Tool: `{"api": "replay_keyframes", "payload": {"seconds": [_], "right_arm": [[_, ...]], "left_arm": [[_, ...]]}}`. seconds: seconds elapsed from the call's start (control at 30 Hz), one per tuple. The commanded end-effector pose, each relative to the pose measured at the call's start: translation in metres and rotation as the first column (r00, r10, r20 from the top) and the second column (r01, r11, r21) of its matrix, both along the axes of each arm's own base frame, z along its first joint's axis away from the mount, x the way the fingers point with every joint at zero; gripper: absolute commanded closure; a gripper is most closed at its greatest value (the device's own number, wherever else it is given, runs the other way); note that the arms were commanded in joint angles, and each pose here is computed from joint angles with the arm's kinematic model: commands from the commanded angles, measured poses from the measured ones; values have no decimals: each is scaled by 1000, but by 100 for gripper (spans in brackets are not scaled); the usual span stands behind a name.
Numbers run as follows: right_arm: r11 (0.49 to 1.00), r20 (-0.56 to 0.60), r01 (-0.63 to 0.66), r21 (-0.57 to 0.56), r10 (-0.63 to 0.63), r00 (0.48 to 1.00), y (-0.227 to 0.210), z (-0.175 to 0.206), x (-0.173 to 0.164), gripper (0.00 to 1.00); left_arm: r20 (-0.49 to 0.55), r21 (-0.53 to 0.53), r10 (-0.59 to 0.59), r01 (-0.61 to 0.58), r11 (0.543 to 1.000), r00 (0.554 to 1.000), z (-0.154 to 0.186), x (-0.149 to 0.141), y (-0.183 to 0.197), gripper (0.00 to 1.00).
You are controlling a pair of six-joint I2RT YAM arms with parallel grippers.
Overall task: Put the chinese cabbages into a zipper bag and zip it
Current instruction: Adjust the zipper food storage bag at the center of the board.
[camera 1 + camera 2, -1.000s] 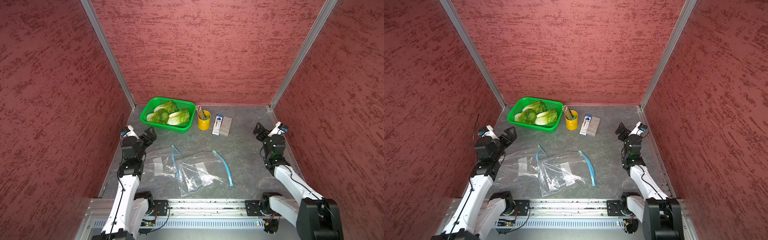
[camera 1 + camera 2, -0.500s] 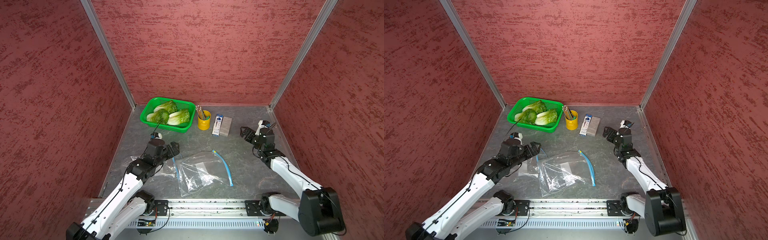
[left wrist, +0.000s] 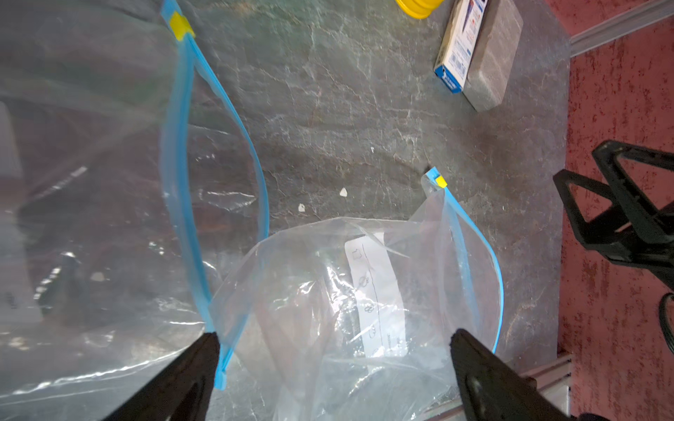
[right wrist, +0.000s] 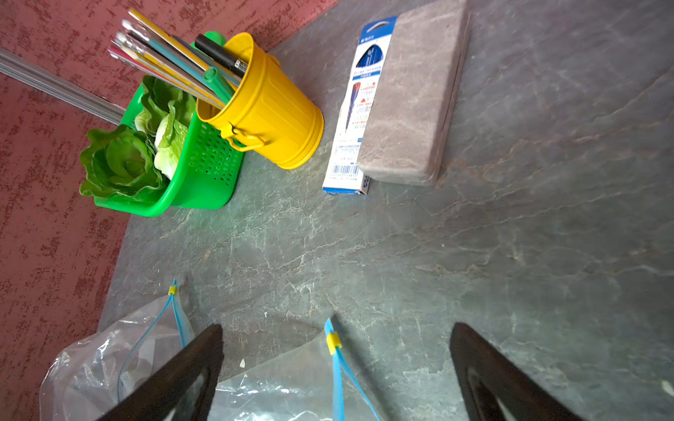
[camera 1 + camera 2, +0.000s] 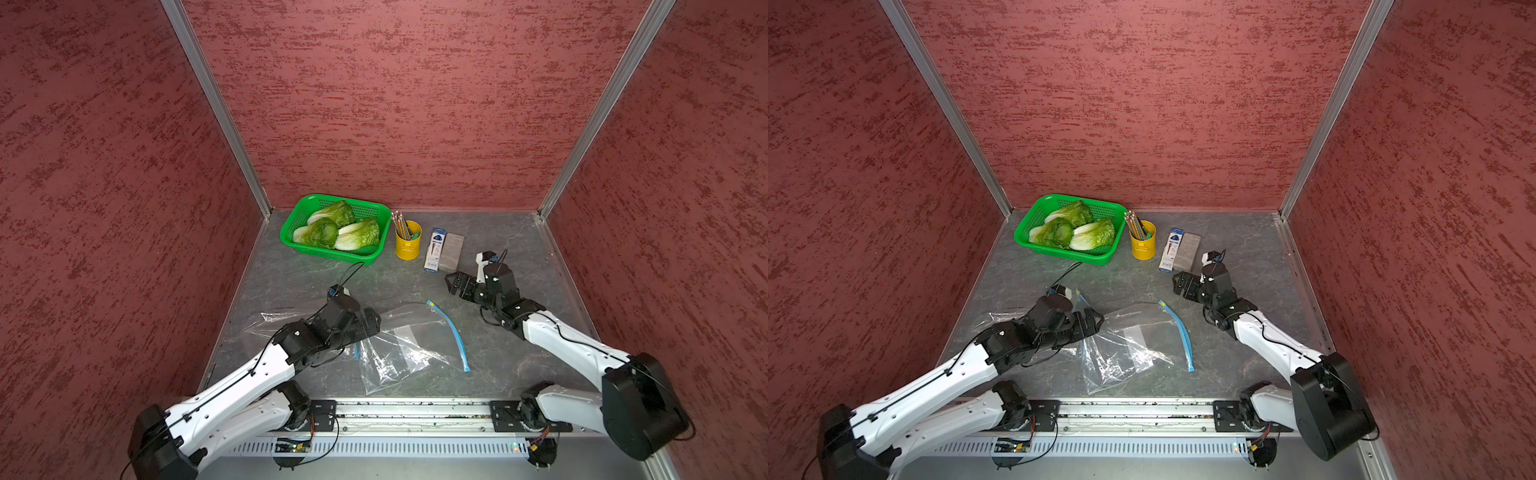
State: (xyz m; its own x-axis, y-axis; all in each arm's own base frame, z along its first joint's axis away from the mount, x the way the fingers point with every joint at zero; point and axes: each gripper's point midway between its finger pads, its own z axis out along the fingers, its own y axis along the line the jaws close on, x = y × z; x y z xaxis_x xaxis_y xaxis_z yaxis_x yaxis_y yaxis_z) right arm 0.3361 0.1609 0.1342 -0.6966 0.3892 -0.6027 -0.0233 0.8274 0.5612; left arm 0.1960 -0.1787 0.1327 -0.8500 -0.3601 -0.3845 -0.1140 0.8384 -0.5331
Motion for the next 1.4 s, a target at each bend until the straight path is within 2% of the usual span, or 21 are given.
{"api": "replay_keyframes", "payload": {"seconds": [0.0,0.17,0.33,0.47,0.67,0.87,1.03,1.2,1.27,1.37], "right_arm": [[999,30,-15,41,14,999,10,22,7,1],[999,46,-5,36,4,999,9,35,11,1],[1000,69,-4,13,4,998,8,52,17,1],[999,77,-41,23,39,996,15,64,20,1],[994,107,-91,55,85,991,28,86,22,1],[982,102,-164,92,154,983,52,91,18,1],[963,99,-227,143,214,972,77,92,11,1],[952,113,-259,161,243,963,90,91,10,1],[950,118,-264,165,246,962,92,92,11,1],[950,124,-265,168,246,961,93,92,12,1]], "left_arm": [[43,-109,-6,10,994,999,12,9,-29,0],[103,-152,-35,51,987,994,20,25,-66,0],[155,-112,-86,104,988,984,31,41,-90,0],[183,55,-61,52,997,981,41,50,-61,0],[91,262,52,-74,962,995,38,54,10,0],[-26,396,126,-105,912,992,18,46,54,0],[-85,501,140,-79,862,987,0,39,69,3],[-119,546,129,-43,836,985,-14,49,67,13],[-124,563,137,-44,825,983,-21,55,67,20],[-132,567,137,-39,823,982,-31,62,63,24]]}}
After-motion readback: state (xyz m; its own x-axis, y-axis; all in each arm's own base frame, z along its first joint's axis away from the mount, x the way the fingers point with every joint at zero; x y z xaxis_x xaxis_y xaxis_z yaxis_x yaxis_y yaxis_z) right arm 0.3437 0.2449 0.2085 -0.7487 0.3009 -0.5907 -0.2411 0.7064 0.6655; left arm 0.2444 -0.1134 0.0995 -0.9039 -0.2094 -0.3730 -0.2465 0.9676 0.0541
